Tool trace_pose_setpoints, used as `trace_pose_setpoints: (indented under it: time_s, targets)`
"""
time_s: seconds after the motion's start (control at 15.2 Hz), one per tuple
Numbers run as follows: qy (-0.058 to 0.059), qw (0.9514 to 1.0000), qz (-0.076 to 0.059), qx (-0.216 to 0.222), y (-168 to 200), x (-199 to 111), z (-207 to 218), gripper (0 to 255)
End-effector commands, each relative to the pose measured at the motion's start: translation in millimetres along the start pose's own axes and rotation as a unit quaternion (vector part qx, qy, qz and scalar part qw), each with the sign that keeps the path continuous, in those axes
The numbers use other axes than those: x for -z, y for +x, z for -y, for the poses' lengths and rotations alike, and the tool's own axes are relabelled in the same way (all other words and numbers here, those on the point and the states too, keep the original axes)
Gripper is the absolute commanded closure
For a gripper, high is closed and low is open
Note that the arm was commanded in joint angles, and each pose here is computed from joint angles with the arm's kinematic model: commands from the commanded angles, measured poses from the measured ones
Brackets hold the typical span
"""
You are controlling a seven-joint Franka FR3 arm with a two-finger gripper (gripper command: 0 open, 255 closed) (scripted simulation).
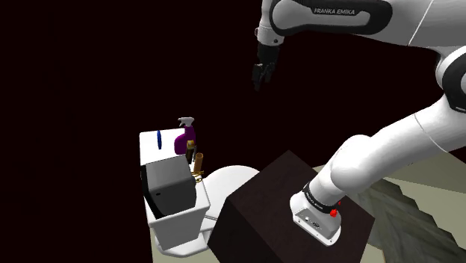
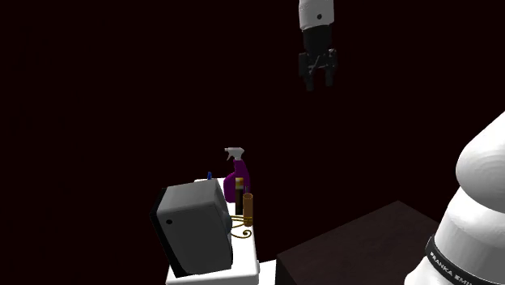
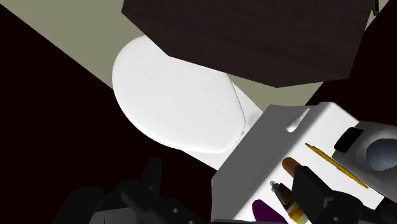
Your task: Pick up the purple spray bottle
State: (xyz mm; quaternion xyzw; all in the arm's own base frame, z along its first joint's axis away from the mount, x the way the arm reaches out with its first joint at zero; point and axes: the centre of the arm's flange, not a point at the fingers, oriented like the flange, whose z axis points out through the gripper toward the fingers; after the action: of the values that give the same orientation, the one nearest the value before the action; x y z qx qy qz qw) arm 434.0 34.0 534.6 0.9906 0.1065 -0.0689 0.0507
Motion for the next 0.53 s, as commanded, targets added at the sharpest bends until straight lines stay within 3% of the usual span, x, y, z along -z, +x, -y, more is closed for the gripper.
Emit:
trace_pose_setpoints:
  time_s: [0.0,0.46]
  targets:
    - [-0.008,0.9995,0.01,0.03,27.4,-12.9,6.3,0]
    - [-0.035,0.99,0.043,0.129,113.3,-58.8,39.6,0]
